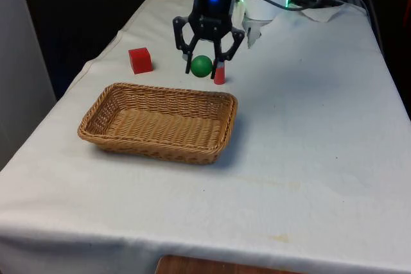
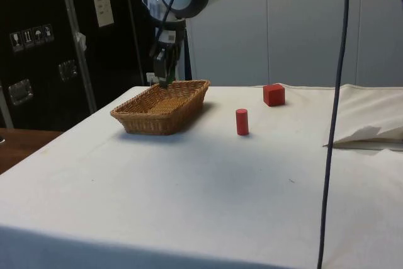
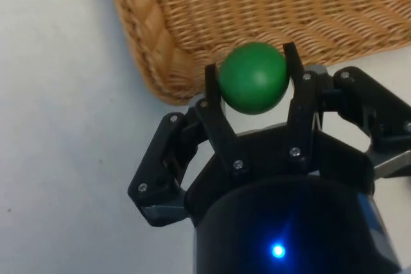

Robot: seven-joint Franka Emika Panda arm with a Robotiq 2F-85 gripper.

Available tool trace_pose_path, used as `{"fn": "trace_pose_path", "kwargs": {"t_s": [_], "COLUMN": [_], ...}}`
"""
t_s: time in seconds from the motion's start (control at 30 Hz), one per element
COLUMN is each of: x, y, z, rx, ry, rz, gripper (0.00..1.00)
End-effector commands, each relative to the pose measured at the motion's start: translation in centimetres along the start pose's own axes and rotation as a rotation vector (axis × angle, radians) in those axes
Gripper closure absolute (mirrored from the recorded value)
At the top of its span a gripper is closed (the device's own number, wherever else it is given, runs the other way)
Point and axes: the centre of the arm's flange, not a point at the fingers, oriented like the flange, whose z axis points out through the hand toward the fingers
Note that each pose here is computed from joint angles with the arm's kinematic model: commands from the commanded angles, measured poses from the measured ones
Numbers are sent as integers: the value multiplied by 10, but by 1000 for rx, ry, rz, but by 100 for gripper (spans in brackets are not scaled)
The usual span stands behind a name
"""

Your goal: Pick up the object to the left of the cylinder and place it into the basket.

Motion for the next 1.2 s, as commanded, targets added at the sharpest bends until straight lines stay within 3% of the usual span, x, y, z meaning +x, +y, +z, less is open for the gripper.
{"fn": "trace_pose_path", "kwargs": {"t_s": [0.0,0.3,0.47,0.5,0.53,0.8,0.83,0.87,1.17], "x": [0,1,5,4,6,13,11,14,17], "y": [6,32,39,41,41,54,54,56,67], "z": [1,9,18,21,23,46,44,49,79], "rx": [-2,-32,-30,-47,-25,0,-20,2,34], "ry": [5,-2,-6,-14,-8,-14,-19,-16,-28], "rz": [-3,-5,-1,4,3,21,22,25,44], "gripper": [100,100,100,100,100,100,100,100,100]}}
